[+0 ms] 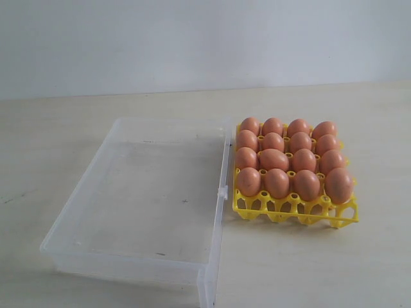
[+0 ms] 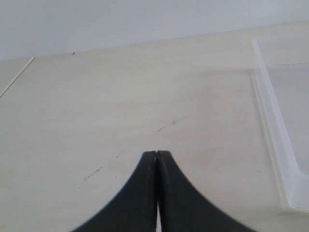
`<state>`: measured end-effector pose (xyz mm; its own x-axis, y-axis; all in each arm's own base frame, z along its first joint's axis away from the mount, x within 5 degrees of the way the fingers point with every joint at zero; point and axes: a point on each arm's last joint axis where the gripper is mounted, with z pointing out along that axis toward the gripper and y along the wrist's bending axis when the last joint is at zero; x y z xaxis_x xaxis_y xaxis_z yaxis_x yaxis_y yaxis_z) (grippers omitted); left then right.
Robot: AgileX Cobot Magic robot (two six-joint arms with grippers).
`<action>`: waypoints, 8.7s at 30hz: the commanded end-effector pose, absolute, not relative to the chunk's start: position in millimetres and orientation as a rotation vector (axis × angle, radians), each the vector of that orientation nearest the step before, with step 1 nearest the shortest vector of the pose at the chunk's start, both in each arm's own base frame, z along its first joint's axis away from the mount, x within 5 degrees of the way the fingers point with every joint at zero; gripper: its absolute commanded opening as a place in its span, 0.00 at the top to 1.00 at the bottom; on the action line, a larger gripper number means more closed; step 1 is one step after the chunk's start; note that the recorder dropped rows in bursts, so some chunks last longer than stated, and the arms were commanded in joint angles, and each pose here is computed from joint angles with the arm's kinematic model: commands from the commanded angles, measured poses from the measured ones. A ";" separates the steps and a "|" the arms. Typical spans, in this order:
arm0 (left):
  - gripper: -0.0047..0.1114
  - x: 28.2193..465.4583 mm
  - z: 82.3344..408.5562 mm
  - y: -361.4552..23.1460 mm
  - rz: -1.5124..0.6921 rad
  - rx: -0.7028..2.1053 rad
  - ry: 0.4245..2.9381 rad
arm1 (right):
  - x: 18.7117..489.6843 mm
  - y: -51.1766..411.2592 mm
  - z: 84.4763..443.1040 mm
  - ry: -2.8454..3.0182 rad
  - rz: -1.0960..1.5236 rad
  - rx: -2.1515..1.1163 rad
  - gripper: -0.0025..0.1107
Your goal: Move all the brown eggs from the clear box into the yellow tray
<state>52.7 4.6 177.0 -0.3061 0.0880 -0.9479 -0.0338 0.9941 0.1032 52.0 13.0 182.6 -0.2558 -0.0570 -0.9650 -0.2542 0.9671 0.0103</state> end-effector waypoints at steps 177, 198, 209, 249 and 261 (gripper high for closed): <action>0.96 52.5 179.2 4.1 0.111 0.039 1.862 | 51.9 22.6 193.8 1.662 0.140 -0.355 0.98; 0.96 52.5 179.2 4.1 0.111 0.039 1.862 | 53.8 7.4 185.2 1.790 0.074 -0.108 0.98; 0.96 52.5 179.2 4.1 0.111 0.039 1.862 | 53.7 1.2 182.9 1.819 0.025 -0.027 0.98; 0.96 52.5 179.2 4.1 0.111 0.039 1.862 | 53.6 1.5 182.9 1.820 0.039 -0.014 0.98; 0.96 52.5 179.2 4.1 0.111 0.039 1.862 | 53.3 6.0 182.9 1.818 0.098 -0.090 0.98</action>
